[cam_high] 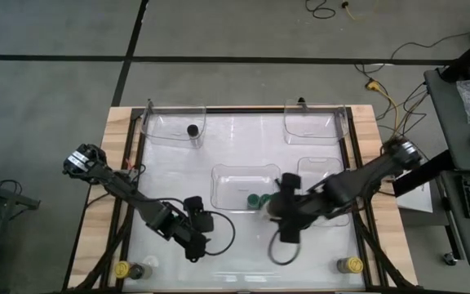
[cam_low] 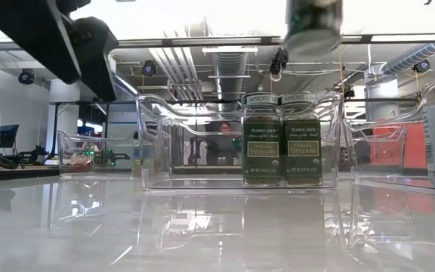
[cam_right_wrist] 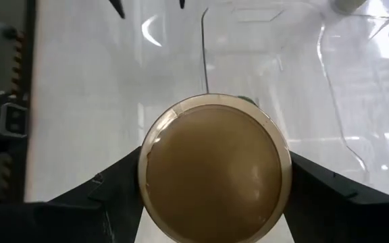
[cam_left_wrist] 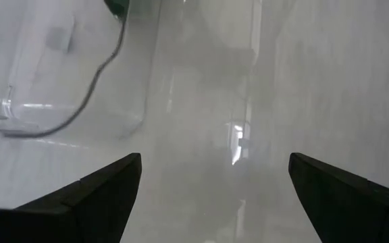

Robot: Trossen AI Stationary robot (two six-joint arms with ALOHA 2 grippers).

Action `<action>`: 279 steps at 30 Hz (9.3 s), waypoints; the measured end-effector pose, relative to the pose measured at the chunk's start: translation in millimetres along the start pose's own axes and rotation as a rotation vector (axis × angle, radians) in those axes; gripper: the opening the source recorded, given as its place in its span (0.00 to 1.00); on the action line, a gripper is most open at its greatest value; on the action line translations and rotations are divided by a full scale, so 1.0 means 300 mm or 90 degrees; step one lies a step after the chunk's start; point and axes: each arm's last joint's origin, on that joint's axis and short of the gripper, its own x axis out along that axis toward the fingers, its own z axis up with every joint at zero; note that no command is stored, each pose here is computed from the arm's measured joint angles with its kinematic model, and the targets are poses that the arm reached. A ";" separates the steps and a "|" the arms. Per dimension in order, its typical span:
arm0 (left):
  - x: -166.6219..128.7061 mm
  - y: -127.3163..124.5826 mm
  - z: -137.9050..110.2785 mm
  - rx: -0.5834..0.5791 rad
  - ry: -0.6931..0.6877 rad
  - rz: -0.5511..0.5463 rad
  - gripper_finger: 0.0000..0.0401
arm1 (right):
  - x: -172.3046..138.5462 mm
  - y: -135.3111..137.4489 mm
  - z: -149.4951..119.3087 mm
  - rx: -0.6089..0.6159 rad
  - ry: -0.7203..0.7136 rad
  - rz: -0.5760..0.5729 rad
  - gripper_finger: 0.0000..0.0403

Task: Sort spices by type
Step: Put the gold seasoning bottle into the bottom right transparent bin, then put the black seasoning bottle into the top left transparent bin

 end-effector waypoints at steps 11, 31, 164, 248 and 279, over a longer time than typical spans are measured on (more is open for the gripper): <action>0.006 0.005 0.034 0.016 -0.046 -0.008 0.89 | -0.087 -0.077 -0.138 0.013 -0.022 -0.001 0.67; 0.137 -0.089 0.075 0.091 -0.010 -0.031 0.89 | -0.369 -0.238 -0.436 -0.010 0.011 0.060 0.67; 0.263 -0.286 0.166 0.117 0.098 0.010 0.89 | -0.091 -0.077 -0.725 -0.023 0.095 0.000 0.90; -0.459 -0.242 -0.453 0.041 0.190 -0.193 0.92 | 0.294 -0.126 0.424 0.007 -0.138 -0.175 0.90; -0.362 -0.216 -0.520 0.037 0.166 -0.144 0.76 | 0.297 -0.142 0.428 0.026 -0.138 -0.175 0.90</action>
